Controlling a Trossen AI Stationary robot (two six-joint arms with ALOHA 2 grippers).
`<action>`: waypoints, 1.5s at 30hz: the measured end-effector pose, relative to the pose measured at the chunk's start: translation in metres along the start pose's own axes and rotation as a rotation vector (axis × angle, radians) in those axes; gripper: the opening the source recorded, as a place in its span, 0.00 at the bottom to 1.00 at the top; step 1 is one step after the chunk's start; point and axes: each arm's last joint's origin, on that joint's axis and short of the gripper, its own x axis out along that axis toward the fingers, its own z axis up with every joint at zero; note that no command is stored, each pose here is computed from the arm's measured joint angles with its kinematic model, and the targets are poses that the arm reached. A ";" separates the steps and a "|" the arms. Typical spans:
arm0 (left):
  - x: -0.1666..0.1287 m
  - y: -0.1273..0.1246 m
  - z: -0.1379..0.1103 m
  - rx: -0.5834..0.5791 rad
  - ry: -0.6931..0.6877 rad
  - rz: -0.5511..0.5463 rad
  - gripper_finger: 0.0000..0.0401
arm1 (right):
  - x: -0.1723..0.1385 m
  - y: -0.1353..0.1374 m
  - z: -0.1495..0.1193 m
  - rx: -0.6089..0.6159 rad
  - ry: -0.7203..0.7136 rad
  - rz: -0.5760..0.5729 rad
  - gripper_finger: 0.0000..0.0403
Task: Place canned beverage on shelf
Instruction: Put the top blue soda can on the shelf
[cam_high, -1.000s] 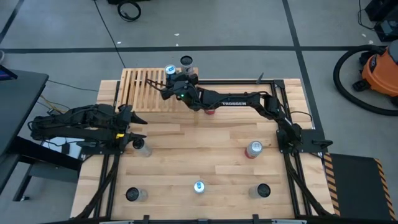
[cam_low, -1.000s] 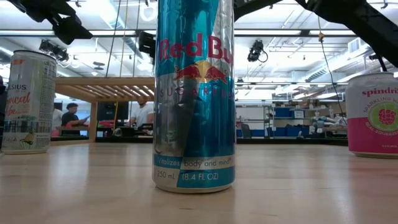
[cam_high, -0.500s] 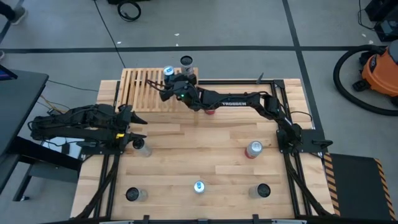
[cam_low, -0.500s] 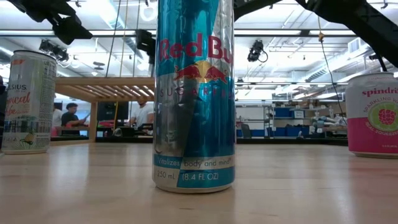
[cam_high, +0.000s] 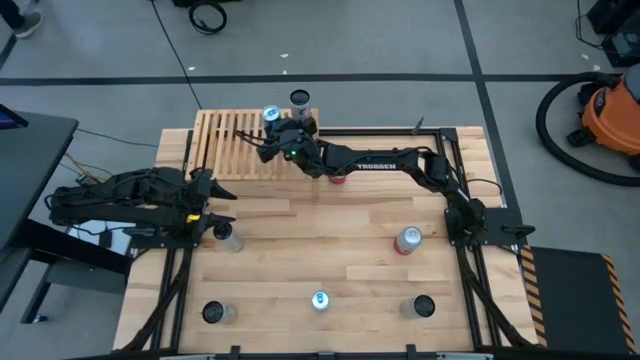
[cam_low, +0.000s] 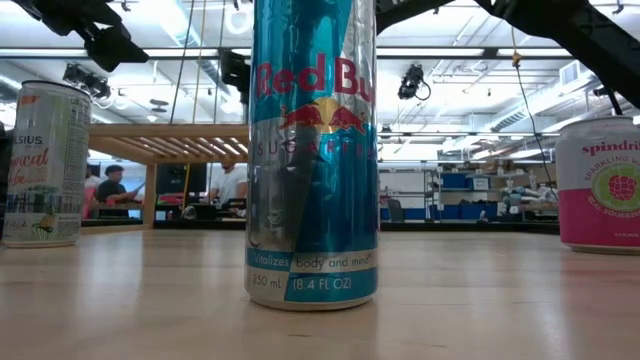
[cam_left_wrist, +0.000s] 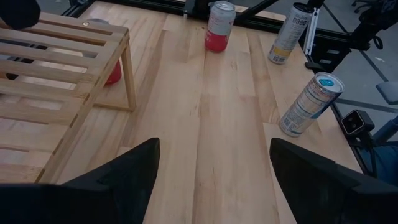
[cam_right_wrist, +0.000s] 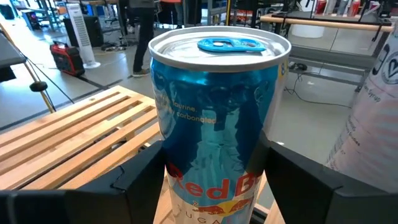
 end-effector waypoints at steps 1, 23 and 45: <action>0.000 0.000 0.000 0.000 0.000 0.000 0.78 | 0.000 0.000 0.000 -0.001 0.001 0.000 0.66; 0.000 0.000 0.000 -0.005 0.000 0.000 0.78 | 0.003 -0.003 0.001 0.036 0.000 -0.010 0.66; 0.000 0.000 0.000 -0.010 0.000 0.000 0.78 | 0.003 -0.003 0.001 0.055 0.002 0.007 0.66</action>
